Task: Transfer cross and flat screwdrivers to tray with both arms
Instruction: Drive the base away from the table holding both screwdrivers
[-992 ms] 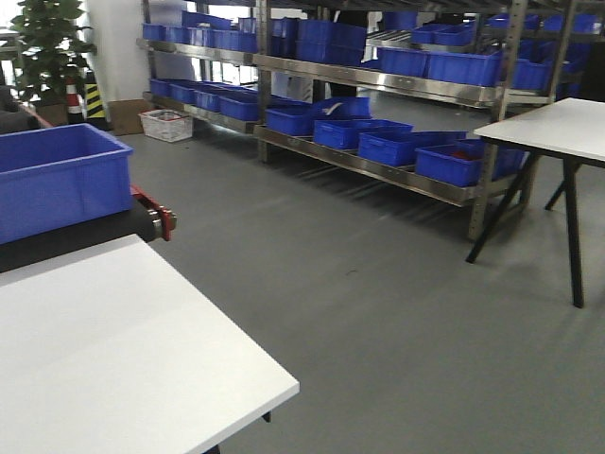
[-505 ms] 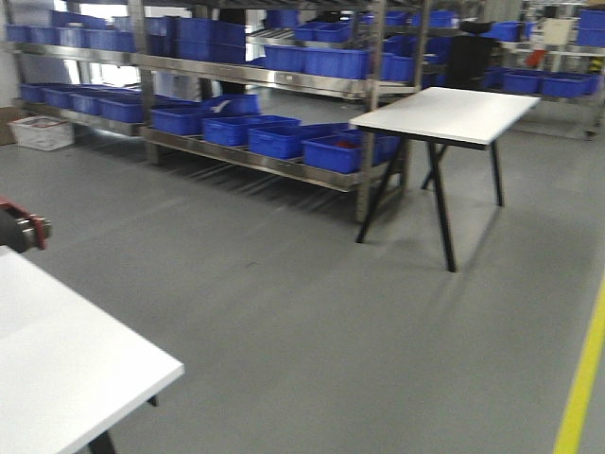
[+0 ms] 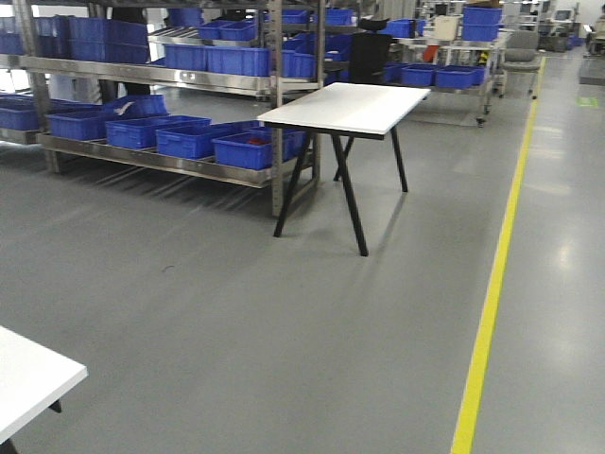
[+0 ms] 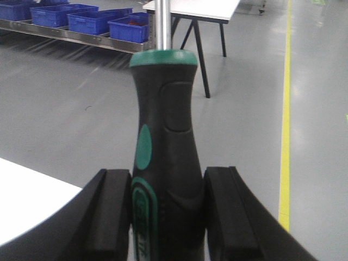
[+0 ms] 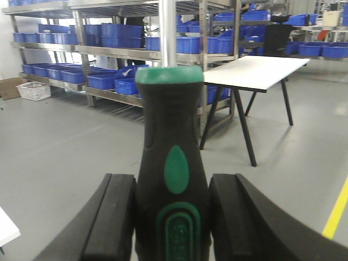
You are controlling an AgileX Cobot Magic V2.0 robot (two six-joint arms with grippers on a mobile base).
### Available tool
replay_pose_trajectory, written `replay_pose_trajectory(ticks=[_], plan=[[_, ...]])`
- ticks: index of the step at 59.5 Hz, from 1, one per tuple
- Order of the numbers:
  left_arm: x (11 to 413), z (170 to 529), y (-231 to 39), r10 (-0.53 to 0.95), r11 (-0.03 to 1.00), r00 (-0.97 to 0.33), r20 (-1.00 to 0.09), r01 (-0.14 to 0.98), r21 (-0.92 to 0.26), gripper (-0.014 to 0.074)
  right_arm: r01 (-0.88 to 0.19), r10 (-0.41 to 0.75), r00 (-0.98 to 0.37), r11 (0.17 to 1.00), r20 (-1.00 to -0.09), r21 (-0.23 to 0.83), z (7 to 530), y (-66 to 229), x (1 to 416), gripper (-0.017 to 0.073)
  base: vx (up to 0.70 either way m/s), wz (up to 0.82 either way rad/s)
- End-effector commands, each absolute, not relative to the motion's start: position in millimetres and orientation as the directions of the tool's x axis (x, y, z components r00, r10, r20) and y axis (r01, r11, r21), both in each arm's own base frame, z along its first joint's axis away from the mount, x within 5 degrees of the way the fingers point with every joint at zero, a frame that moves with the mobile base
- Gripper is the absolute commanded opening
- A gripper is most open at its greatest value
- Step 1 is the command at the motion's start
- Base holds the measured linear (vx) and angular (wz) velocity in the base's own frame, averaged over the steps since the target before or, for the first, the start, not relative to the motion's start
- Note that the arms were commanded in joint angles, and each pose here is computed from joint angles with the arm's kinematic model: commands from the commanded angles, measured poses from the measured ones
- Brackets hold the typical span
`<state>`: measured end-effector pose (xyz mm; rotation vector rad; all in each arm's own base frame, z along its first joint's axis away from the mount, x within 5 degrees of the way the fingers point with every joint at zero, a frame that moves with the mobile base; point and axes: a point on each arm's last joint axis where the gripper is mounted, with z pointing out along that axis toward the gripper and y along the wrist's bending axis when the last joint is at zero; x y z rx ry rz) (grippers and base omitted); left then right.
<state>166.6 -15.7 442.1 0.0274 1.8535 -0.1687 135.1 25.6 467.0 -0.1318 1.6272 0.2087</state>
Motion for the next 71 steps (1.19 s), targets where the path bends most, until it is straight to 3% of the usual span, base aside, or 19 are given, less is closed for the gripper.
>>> replay_pose_trajectory(ticks=[1,35,71], plan=[[163.3,460.5,-15.7,-0.102,0.986,-0.162,-0.981,0.113,-0.122,0.0,-0.201,0.069,0.067,0.978,-0.995,0.054,486.3,23.2,130.3,-0.0008,-0.04,-0.26],[163.0,460.7,-15.7,-0.103,0.986,-0.161,-0.982,0.113,-0.122,0.0,-0.201,0.069,0.069,0.978,-0.995,0.054,486.6,23.1,129.6,-0.0008,0.1,-0.22],[163.0,460.7,-15.7,-0.102,0.986,-0.161,-0.982,0.113,-0.122,0.0,-0.201,0.069,0.069,0.978,-0.995,0.054,486.5,23.1,129.6,-0.0008,0.34,-0.07]])
